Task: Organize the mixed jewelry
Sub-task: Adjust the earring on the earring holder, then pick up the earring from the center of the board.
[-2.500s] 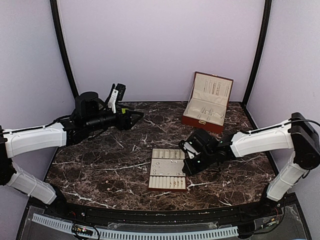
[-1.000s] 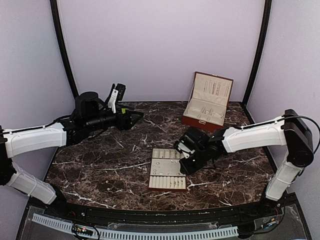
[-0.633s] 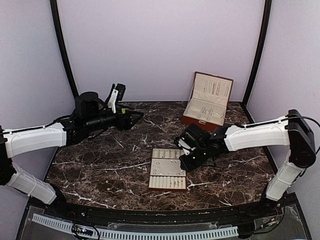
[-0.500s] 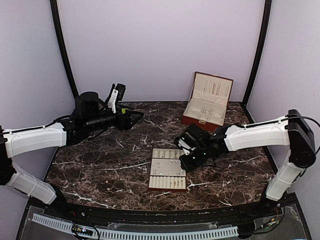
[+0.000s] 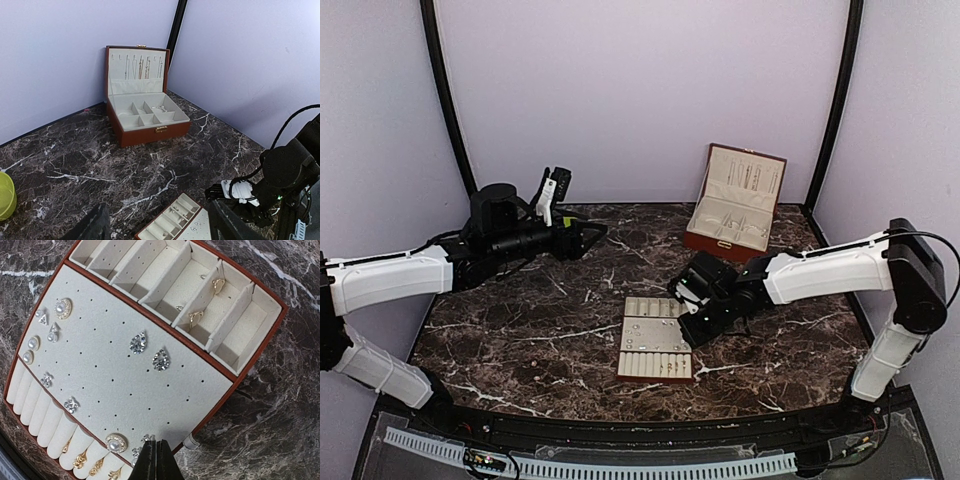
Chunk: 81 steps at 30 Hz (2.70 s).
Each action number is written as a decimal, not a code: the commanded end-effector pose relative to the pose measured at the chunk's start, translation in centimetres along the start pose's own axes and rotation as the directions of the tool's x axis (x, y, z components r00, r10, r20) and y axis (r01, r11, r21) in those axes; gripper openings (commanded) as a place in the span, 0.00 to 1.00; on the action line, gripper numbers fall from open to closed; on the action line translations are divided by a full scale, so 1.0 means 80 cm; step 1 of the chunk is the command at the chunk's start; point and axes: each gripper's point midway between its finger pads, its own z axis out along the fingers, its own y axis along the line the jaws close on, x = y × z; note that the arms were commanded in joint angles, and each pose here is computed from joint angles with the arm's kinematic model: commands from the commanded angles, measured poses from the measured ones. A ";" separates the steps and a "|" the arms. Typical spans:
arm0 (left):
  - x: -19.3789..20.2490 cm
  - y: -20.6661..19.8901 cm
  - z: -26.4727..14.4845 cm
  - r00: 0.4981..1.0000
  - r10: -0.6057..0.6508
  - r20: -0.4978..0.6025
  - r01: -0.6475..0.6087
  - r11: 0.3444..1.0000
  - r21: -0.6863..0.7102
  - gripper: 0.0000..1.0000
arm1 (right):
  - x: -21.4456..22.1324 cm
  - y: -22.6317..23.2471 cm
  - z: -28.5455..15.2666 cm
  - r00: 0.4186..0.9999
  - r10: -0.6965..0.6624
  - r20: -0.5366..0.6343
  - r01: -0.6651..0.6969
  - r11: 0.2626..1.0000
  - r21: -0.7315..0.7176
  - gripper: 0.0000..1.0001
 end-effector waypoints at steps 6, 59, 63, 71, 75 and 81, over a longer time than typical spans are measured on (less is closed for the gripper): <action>0.002 0.004 -0.002 1.000 -0.011 -0.008 0.011 1.000 -0.010 0.70 | 0.007 0.000 0.012 1.000 0.004 -0.004 -0.004 1.000 0.001 0.03; 0.341 0.048 -0.206 0.345 -0.886 -0.310 0.465 0.448 -0.763 0.37 | -0.080 -0.099 -0.127 0.675 0.328 0.661 -0.267 0.944 -0.196 0.44; 0.342 0.043 -0.201 0.332 -0.892 -0.306 0.493 0.441 -0.750 0.34 | -0.080 -0.101 -0.127 0.671 0.327 0.665 -0.264 0.944 -0.198 0.44; 0.351 0.038 -0.199 0.307 -0.903 -0.301 0.504 0.423 -0.753 0.32 | -0.080 -0.101 -0.121 0.680 0.327 0.656 -0.262 0.944 -0.199 0.42; 0.350 0.039 -0.197 0.312 -0.901 -0.303 0.501 0.427 -0.753 0.28 | -0.078 -0.103 -0.118 0.683 0.327 0.653 -0.264 0.944 -0.197 0.41; 0.350 0.039 -0.193 0.307 -0.900 -0.308 0.504 0.428 -0.750 0.16 | -0.077 -0.104 -0.114 0.689 0.327 0.647 -0.266 0.944 -0.194 0.41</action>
